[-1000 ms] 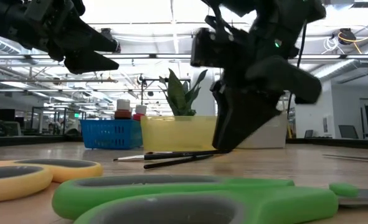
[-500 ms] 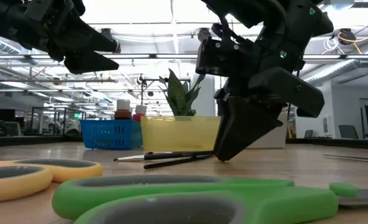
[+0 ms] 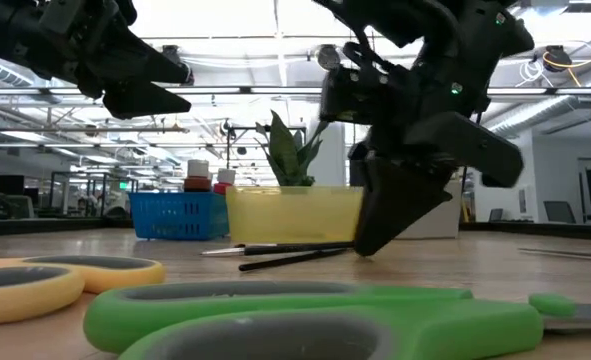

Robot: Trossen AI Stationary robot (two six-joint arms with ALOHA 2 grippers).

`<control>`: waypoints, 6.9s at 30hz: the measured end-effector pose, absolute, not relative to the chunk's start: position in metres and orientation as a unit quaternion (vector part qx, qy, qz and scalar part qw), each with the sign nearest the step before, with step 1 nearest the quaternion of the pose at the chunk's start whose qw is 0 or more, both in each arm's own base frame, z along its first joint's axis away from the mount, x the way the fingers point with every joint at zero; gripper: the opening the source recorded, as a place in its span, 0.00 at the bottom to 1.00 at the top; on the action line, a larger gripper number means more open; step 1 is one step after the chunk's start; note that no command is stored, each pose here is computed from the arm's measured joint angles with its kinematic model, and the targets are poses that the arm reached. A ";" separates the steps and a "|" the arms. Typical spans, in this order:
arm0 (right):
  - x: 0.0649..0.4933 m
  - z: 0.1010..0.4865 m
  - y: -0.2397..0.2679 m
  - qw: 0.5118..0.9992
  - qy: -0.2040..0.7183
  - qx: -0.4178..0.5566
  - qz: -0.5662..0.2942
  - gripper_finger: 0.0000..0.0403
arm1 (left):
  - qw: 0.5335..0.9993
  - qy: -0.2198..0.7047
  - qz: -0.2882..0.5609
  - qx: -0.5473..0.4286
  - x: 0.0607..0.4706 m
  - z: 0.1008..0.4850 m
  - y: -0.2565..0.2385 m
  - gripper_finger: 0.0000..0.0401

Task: Pick & Place Paint Supplies
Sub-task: Put the black makeup brush into the yellow bin, then put the bottom black paint brush into the yellow bin, then put the black makeup brush into the yellow bin

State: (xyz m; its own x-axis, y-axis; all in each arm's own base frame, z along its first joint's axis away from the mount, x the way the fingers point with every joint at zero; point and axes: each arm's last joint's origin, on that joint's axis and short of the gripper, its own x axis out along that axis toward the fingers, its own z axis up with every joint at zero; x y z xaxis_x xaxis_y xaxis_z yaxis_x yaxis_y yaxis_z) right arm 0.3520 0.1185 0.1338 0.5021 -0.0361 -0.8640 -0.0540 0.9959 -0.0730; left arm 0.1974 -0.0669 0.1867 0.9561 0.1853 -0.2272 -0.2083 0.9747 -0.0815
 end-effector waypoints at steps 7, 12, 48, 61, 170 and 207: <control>0.345 0.173 0.115 0.892 0.452 -0.014 -0.024 0.02 | 0.988 0.110 0.100 -0.052 0.197 0.187 -0.067 0.94; 0.340 0.203 0.101 0.909 0.407 -0.012 -0.089 0.01 | 0.988 0.109 0.100 -0.052 0.197 0.187 -0.067 0.94; 0.325 0.227 0.038 0.930 0.350 0.080 -0.076 0.30 | 0.988 0.111 0.099 -0.045 0.197 0.187 -0.067 0.94; 0.269 0.176 0.131 0.899 0.419 -0.050 0.116 0.29 | 0.988 0.108 0.099 -0.047 0.198 0.187 -0.067 0.94; 0.298 0.169 0.014 0.945 0.218 0.050 -0.238 0.08 | 0.989 0.099 0.096 -0.050 0.198 0.189 -0.067 0.94; 0.307 0.108 0.047 0.935 0.341 -0.100 -0.003 0.30 | 0.989 0.099 0.097 -0.049 0.198 0.189 -0.067 0.94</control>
State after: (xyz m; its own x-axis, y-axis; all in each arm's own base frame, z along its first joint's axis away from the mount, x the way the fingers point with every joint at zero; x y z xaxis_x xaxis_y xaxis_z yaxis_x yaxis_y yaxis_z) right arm 0.3073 0.0468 0.1078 0.7672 -0.0745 -0.6371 -0.0622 0.9799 -0.1896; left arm 0.1982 -0.0671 0.1893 0.9619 0.1815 -0.2047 -0.2007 0.9766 -0.0772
